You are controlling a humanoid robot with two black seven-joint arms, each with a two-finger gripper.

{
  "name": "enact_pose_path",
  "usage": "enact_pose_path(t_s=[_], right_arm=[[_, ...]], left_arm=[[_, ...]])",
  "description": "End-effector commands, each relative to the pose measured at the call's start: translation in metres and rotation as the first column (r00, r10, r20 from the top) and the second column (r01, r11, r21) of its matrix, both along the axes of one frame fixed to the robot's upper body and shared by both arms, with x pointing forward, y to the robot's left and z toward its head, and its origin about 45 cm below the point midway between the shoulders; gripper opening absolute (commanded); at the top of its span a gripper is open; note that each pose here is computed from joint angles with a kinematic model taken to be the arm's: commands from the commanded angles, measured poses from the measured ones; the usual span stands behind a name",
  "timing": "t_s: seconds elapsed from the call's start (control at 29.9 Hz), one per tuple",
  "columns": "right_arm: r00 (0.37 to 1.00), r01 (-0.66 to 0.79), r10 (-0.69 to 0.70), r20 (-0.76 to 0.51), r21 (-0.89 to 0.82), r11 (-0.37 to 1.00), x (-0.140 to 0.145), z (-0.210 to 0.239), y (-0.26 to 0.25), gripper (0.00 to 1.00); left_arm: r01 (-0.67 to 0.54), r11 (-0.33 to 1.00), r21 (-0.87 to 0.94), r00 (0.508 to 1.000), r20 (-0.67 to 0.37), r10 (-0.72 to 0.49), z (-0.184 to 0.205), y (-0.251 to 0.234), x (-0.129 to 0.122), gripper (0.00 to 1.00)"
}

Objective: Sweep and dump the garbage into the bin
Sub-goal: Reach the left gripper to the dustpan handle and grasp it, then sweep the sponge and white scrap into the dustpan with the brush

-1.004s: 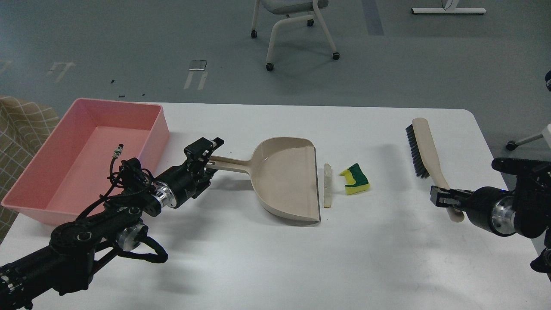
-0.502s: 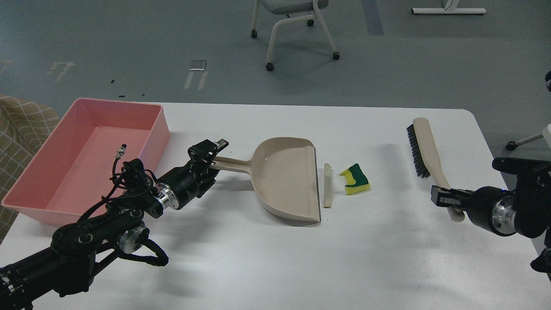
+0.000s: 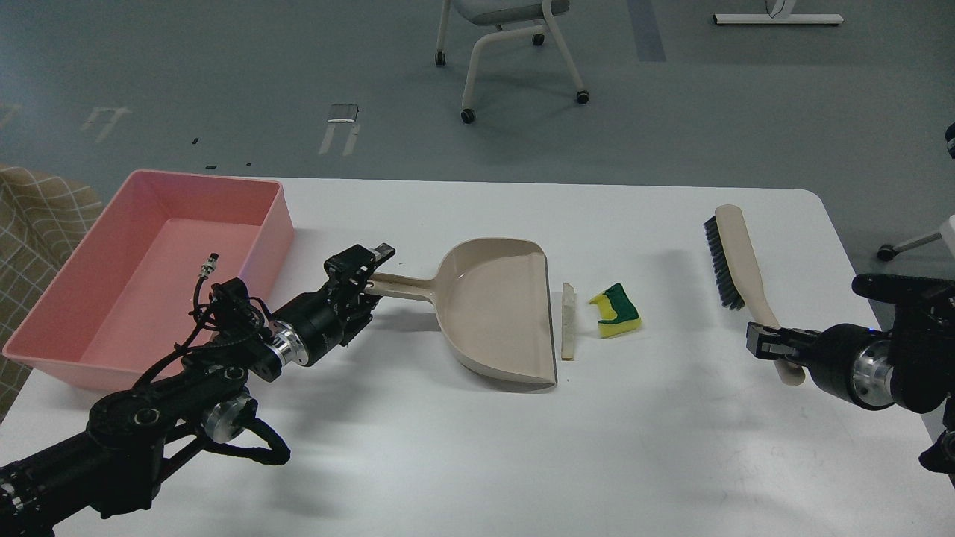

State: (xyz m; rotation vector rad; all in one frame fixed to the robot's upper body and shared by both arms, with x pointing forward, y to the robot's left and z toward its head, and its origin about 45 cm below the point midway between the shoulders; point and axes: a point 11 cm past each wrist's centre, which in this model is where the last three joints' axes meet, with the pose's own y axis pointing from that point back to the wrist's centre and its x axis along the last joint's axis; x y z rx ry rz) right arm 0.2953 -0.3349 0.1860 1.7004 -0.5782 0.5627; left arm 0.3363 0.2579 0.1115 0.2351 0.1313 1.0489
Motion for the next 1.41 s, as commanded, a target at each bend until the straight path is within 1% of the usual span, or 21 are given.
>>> enact_pose_path(t_s=[0.0,0.1,0.3,0.37,0.44,0.5,0.57,0.64,0.9,1.07,1.24,1.31,1.37], right_arm=[[1.000,0.000,0.000,0.000,0.000,1.000,0.000,0.000,0.000,0.00],[1.000,0.000,0.000,0.000,0.000,1.000,0.000,0.000,0.000,0.00],[1.000,-0.002,0.002,0.001,0.005,1.000,0.000,0.000,0.002,0.00],[1.000,-0.002,0.002,0.001,0.007,1.000,0.000,0.000,0.002,0.00],[1.000,-0.001,0.001,0.001,0.006,1.000,0.000,0.000,0.002,0.00],[1.000,-0.001,0.001,0.001,0.006,1.000,0.000,0.000,0.002,0.00],[1.000,-0.001,0.001,0.001,0.006,1.000,0.000,0.000,0.002,0.00],[1.000,-0.001,0.001,0.001,0.006,1.000,0.000,0.000,0.002,0.00],[1.000,-0.003,0.003,0.002,0.007,1.000,0.000,0.000,0.003,0.00],[1.000,-0.019,0.018,0.006,0.009,1.000,-0.002,0.003,0.006,0.00],[0.999,-0.034,0.034,-0.033,0.014,0.999,-0.021,-0.006,0.008,0.00],[0.997,-0.028,0.030,-0.076,0.017,0.999,-0.036,-0.017,0.006,0.00],[0.995,-0.026,0.027,-0.096,0.021,0.999,-0.041,-0.023,0.006,0.00]], left_arm=[[0.003,1.000,0.001,1.000,-0.001,-0.003,-0.001,-0.001,-0.001,0.68],[0.025,0.999,0.020,1.000,0.009,-0.025,-0.001,-0.003,-0.002,0.67],[0.044,0.998,0.037,0.998,0.036,-0.045,0.000,-0.004,-0.003,0.59],[0.044,0.998,0.037,0.998,0.037,-0.045,0.000,-0.004,-0.003,0.54],[0.045,0.998,0.038,0.998,0.038,-0.046,0.000,-0.004,-0.003,0.47],[0.047,0.998,0.039,0.998,0.041,-0.048,0.001,-0.004,-0.003,0.42],[0.048,0.998,0.040,0.998,0.048,-0.050,0.001,-0.005,-0.003,0.40],[0.052,0.997,0.050,0.997,0.049,-0.055,0.000,-0.005,-0.004,0.35],[0.067,0.996,0.055,0.996,0.049,-0.070,-0.002,-0.008,-0.005,0.21],[0.070,0.996,0.057,0.996,0.056,-0.073,-0.001,-0.007,-0.006,0.16],[0.099,0.990,0.102,0.992,0.074,-0.107,-0.002,-0.010,-0.007,0.16],[0.107,0.983,0.147,0.988,0.093,-0.122,-0.003,-0.009,-0.008,0.16],[0.110,0.980,0.165,0.987,0.102,-0.128,-0.003,-0.008,-0.008,0.16]])
